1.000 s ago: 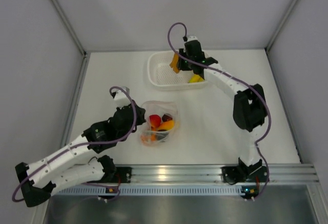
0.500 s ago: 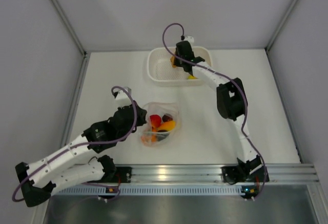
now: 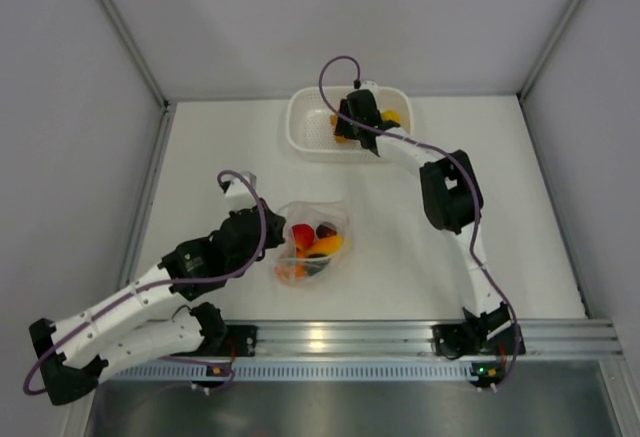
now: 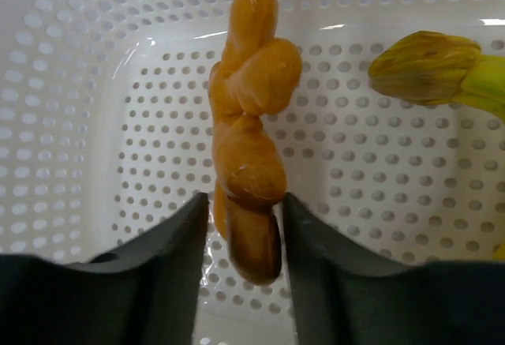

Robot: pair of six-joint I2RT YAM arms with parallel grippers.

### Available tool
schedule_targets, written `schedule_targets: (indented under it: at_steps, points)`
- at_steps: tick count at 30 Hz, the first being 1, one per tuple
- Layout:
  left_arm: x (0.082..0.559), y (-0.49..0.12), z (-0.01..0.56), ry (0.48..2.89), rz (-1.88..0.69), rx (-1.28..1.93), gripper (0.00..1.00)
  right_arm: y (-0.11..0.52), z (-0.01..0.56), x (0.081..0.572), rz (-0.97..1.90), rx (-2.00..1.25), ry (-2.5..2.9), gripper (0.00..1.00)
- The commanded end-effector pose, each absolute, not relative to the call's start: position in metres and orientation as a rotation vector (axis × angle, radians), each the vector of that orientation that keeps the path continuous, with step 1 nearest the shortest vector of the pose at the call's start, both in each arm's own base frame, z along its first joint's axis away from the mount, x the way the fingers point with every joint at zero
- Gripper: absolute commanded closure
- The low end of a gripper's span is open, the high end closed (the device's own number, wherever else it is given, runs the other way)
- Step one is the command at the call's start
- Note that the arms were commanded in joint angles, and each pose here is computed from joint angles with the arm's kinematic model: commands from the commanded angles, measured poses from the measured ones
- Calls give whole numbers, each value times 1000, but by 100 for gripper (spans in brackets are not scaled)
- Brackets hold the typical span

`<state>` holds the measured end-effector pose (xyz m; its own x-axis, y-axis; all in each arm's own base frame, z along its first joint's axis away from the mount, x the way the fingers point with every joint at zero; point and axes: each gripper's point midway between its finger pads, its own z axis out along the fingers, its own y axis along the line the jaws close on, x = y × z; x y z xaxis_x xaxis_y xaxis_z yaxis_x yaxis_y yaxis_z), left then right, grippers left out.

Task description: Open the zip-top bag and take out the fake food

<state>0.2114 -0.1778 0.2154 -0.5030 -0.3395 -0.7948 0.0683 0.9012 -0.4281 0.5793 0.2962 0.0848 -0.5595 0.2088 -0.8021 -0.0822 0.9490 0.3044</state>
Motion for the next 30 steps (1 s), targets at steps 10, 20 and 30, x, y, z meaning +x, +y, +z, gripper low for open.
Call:
schedule_targets:
  at_steps: [10, 20, 30]
  points:
    - [220, -205, 243, 2053, -566, -147, 100, 260, 223, 551, 372, -30, 2017, 6]
    - [247, -229, 264, 2012, -588, -344, 100, 212, 309, 385, 779, -206, 1898, 11]
    - [243, -248, 293, 1816, -661, -583, 100, 212, 316, 226, 1027, -336, 1868, 37]
